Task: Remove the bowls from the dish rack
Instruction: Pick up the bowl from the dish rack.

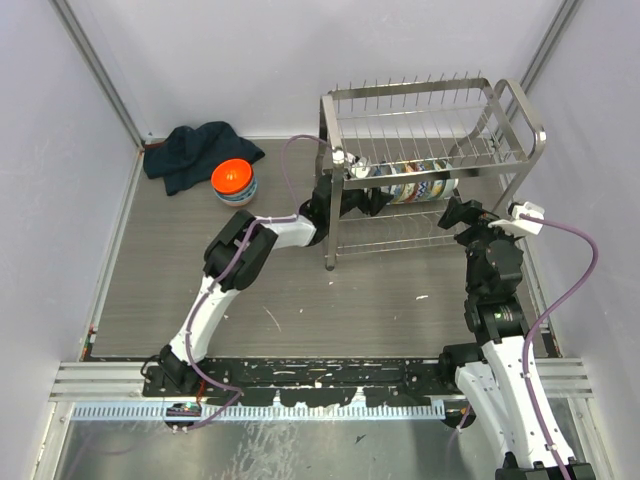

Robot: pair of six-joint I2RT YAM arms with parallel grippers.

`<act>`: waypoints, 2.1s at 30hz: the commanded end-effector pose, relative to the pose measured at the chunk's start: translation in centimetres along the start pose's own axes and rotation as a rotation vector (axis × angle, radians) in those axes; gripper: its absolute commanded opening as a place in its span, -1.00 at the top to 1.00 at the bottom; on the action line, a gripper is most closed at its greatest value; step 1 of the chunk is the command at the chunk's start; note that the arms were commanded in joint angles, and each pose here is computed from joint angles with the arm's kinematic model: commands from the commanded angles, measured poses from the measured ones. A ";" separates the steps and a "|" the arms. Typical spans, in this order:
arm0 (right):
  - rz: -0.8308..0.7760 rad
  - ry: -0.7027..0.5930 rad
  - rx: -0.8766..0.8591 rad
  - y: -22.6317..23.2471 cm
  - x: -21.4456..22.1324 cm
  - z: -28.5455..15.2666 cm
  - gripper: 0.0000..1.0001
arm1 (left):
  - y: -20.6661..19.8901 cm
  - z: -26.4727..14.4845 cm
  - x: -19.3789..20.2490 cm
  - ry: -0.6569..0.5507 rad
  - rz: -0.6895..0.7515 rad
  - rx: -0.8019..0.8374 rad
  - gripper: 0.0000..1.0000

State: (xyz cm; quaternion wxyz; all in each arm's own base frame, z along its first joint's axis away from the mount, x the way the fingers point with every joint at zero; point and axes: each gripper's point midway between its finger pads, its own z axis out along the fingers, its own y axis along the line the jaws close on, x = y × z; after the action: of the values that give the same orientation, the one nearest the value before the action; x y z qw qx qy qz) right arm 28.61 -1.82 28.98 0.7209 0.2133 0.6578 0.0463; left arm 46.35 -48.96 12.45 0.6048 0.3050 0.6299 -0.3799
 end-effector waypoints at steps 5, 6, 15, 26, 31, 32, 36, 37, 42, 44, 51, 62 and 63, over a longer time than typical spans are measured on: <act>0.016 -0.039 -0.019 0.6 -1.4 0.0 -1.00 | -0.2 1.2 -0.5 -0.049 0.005 -0.003 -0.24; 0.016 -0.039 -0.019 0.6 -1.4 0.0 -1.00 | -0.2 1.2 -0.5 -0.051 0.003 -0.004 -0.22; 0.014 -0.039 -0.017 0.5 -1.3 0.1 -1.00 | -0.1 1.5 -0.4 -0.057 -0.010 -0.016 -0.03; 0.014 -0.038 -0.016 0.5 -1.3 0.1 -1.00 | 0.0 1.5 -0.3 -0.072 -0.028 -0.024 0.52; 0.012 -0.038 -0.016 0.5 -1.3 0.0 -1.00 | 0.0 1.5 -0.6 -0.084 -0.034 -0.023 0.78; 0.012 -0.039 -0.016 0.5 -1.3 0.0 -1.00 | -0.1 1.5 -0.7 -0.087 -0.035 -0.022 0.83; 0.012 -0.039 -0.015 0.5 -1.3 0.0 -1.00 | -0.1 1.4 -1.0 -0.104 -0.042 -0.026 1.00; 0.012 -0.039 -0.015 0.5 -1.3 0.0 -1.00 | 0.0 1.4 -1.1 -0.108 -0.043 -0.027 1.00; 0.011 -0.040 -0.014 0.5 -1.4 0.0 -1.00 | 0.0 1.3 -1.3 -0.134 -0.043 -0.033 1.00; 0.010 -0.038 -0.014 0.5 -1.3 0.1 -1.00 | 0.0 1.2 -1.5 -0.147 -0.045 -0.033 1.00; 0.010 -0.037 -0.015 0.5 -1.3 0.1 -1.00 | -0.2 0.7 -2.5 -0.202 -0.052 -0.032 1.00; 0.009 -0.038 -0.014 0.5 -1.3 0.1 -1.00 | -0.5 0.0 -3.8 -0.266 -0.061 -0.023 1.00; 0.009 -0.038 -0.014 0.5 -1.3 0.1 -1.00 | -0.6 0.0 -3.9 -0.269 -0.063 -0.021 1.00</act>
State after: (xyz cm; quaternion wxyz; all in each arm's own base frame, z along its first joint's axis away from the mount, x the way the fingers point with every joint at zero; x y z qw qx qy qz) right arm 28.63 -1.82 28.96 0.7206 0.2132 0.6581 0.0461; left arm 45.28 -49.97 12.62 0.6175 0.2517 0.6069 -0.4325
